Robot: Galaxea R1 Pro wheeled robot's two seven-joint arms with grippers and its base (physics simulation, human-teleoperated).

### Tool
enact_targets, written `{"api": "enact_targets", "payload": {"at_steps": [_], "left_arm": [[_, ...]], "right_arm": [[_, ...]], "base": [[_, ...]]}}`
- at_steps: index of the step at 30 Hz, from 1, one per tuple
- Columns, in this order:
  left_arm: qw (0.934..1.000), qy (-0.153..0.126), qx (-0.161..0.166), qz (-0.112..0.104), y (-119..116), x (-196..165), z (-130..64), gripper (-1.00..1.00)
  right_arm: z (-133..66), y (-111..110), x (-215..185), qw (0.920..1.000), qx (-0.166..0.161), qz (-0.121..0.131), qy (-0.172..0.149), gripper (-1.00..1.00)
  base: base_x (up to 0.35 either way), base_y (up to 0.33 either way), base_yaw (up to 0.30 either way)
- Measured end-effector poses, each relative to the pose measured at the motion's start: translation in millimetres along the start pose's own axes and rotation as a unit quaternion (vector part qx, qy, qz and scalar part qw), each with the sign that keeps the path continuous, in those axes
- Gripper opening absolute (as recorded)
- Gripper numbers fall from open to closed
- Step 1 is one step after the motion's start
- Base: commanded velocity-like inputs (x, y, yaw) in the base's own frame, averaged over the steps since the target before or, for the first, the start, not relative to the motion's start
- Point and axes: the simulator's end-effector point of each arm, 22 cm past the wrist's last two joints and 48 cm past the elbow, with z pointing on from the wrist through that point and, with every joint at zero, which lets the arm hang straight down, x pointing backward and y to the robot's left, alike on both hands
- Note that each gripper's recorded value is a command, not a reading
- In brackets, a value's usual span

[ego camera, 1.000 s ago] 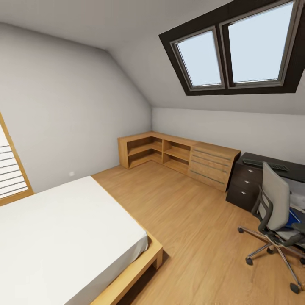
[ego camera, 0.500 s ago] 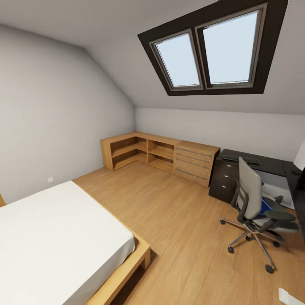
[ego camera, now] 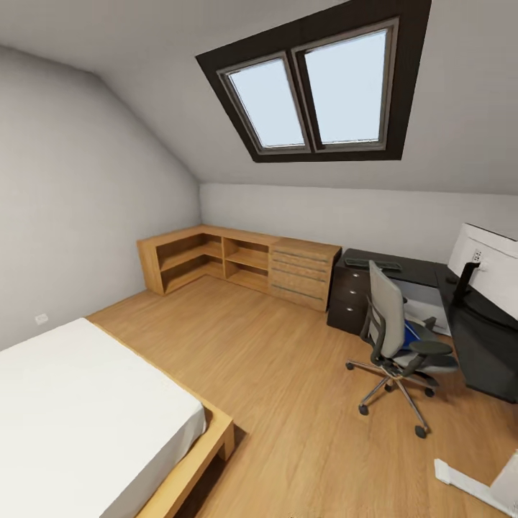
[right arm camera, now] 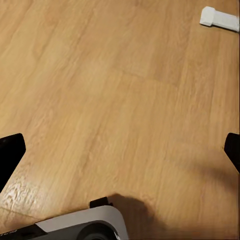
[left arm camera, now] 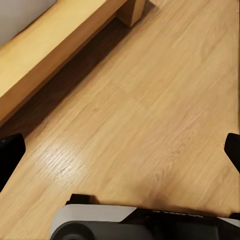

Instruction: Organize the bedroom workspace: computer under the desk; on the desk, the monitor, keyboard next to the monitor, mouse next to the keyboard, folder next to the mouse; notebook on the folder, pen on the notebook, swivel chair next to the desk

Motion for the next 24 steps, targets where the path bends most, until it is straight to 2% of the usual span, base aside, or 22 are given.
{"api": "enact_targets", "payload": {"at_steps": [12,24], "left_arm": [[1.0,0.002,0.0,0.0,-0.3,1.7,-0.3,1.0],[1.0,0.005,0.0,0.0,-0.5,3.7,-0.8,1.0]], "right_arm": [[-0.3,-3.3,1.1,1.0,0.005,0.004,0.002,1.0],[-0.7,-5.7,2.5,1.0,0.007,0.003,0.004,1.0]], "base": [[0.015,0.0,-0.269],[0.227,-0.047,-0.268]]}}
